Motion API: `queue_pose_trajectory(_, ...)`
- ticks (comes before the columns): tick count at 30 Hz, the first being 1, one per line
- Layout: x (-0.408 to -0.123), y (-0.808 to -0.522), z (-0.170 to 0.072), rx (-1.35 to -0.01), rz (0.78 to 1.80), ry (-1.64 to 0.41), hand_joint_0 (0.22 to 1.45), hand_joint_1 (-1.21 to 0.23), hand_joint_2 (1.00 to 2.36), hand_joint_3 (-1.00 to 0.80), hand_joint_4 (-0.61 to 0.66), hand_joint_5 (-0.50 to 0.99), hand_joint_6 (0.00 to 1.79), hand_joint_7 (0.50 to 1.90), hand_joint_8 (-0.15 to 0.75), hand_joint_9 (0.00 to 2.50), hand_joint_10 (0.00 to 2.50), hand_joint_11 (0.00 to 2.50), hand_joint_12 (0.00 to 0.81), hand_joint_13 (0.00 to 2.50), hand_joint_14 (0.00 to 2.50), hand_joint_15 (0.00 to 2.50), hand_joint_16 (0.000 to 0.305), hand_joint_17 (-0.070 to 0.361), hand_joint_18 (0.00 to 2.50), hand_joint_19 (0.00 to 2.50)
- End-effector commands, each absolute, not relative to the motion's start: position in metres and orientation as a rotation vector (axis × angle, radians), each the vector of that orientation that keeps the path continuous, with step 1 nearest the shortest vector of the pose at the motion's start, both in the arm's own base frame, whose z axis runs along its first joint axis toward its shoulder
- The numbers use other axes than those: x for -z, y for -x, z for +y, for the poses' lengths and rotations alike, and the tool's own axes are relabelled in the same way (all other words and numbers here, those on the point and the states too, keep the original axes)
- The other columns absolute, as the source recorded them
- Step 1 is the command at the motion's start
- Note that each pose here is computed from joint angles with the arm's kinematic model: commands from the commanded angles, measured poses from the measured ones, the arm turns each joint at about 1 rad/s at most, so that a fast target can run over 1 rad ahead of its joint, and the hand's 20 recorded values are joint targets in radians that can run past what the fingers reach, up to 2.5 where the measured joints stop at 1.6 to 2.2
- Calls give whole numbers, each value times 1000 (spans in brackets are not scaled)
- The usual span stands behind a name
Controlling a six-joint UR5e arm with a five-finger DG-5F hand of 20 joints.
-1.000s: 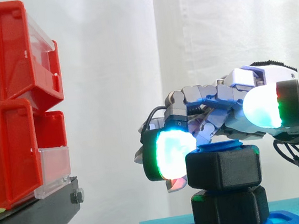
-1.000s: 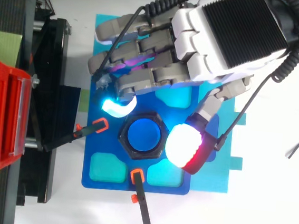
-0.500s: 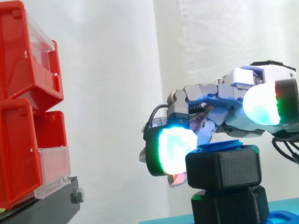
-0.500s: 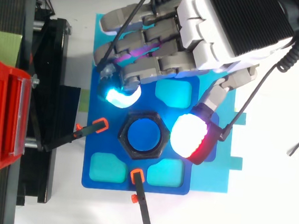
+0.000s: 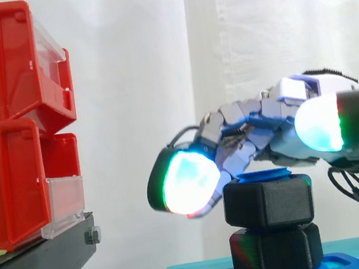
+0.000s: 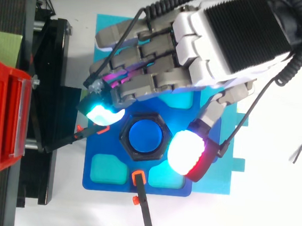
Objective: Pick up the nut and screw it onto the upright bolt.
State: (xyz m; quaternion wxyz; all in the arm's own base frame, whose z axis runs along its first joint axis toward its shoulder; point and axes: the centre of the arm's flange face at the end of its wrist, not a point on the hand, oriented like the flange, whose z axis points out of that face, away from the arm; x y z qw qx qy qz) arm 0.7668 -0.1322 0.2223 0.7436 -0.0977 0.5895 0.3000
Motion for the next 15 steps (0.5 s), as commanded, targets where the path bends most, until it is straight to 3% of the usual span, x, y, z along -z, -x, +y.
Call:
queue_pose_trajectory(1, -217, -766, -124, -654, 1299, 195, 489, -127, 1000, -500, 178, -103, 502, 699, 201, 708, 0, 0, 235, 507, 0, 0, 27, 61, 219, 3)
queue_pose_trajectory(6, -216, -766, -121, -657, 1301, 194, 488, -119, 1000, -500, 193, -83, 503, 850, 211, 706, 0, 0, 240, 504, 0, 0, 27, 61, 217, 0)
queue_pose_trajectory(15, -217, -767, -122, -659, 1296, 196, 490, -110, 1000, -500, 212, -44, 504, 1260, 228, 743, 0, 0, 245, 522, 0, 0, 27, 62, 226, 0)
